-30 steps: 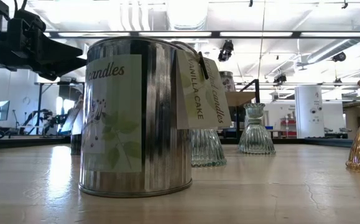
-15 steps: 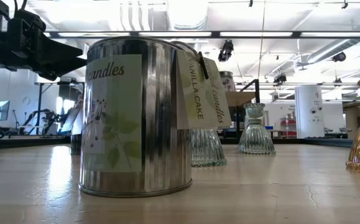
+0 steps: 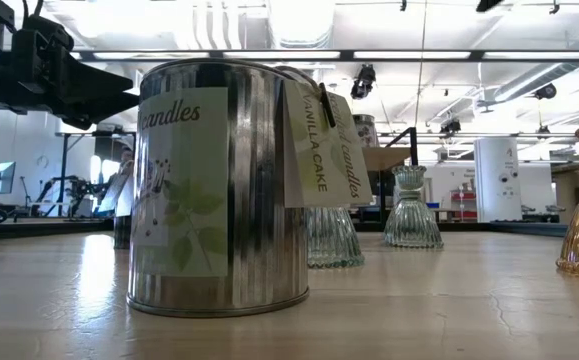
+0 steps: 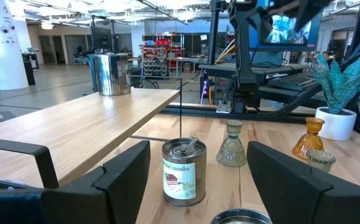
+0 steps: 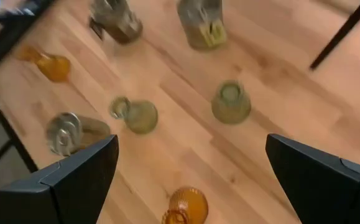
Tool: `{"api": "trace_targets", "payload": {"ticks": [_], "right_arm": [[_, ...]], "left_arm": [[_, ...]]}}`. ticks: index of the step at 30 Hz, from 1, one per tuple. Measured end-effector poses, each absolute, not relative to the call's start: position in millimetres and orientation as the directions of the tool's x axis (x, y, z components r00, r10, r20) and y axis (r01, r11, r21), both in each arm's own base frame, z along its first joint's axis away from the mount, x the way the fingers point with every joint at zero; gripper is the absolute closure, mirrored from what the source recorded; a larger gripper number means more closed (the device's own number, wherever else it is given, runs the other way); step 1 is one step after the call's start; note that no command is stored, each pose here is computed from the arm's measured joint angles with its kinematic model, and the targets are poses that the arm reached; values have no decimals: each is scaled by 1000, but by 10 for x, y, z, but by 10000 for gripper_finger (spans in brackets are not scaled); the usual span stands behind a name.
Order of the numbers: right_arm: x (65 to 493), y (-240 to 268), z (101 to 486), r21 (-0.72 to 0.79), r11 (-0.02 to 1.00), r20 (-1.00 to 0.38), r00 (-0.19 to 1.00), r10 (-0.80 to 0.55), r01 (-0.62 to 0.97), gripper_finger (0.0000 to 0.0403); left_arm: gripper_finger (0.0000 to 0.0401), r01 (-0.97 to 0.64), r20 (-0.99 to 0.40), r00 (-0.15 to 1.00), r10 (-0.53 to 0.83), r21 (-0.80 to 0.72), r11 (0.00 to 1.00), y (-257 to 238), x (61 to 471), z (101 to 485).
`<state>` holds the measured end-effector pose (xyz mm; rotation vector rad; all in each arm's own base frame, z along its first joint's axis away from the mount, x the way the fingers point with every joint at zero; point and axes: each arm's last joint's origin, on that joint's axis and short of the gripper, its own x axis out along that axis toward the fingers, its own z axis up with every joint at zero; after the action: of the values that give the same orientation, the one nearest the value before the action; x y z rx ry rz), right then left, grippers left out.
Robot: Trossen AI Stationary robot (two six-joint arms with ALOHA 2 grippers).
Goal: Pick & Place candle stick holders
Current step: Put the top green glass candle holder on the shelf
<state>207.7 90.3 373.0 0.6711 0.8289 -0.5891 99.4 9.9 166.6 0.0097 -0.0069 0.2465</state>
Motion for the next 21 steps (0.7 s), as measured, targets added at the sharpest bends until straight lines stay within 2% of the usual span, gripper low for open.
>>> {"api": "trace_targets", "payload": {"ticks": [5,12,16,21], "right_arm": [[2229,978,3541,225,656,-843,481,-240,721,3],[2525,1081,3230,58,721,-879,378,-291,691,3],[2686,1048,3046,28,660,-911,291,-293,751,3],[2814,1014,2893,-1,645,-940,219,-262,764,3]], "left_arm": [[128,-244,8,970,244,9,970,98,994,1666],[128,-244,8,970,244,9,970,98,994,1666],[128,-244,8,970,244,9,970,98,994,1666],[128,-244,8,970,244,9,970,98,994,1666]]}}
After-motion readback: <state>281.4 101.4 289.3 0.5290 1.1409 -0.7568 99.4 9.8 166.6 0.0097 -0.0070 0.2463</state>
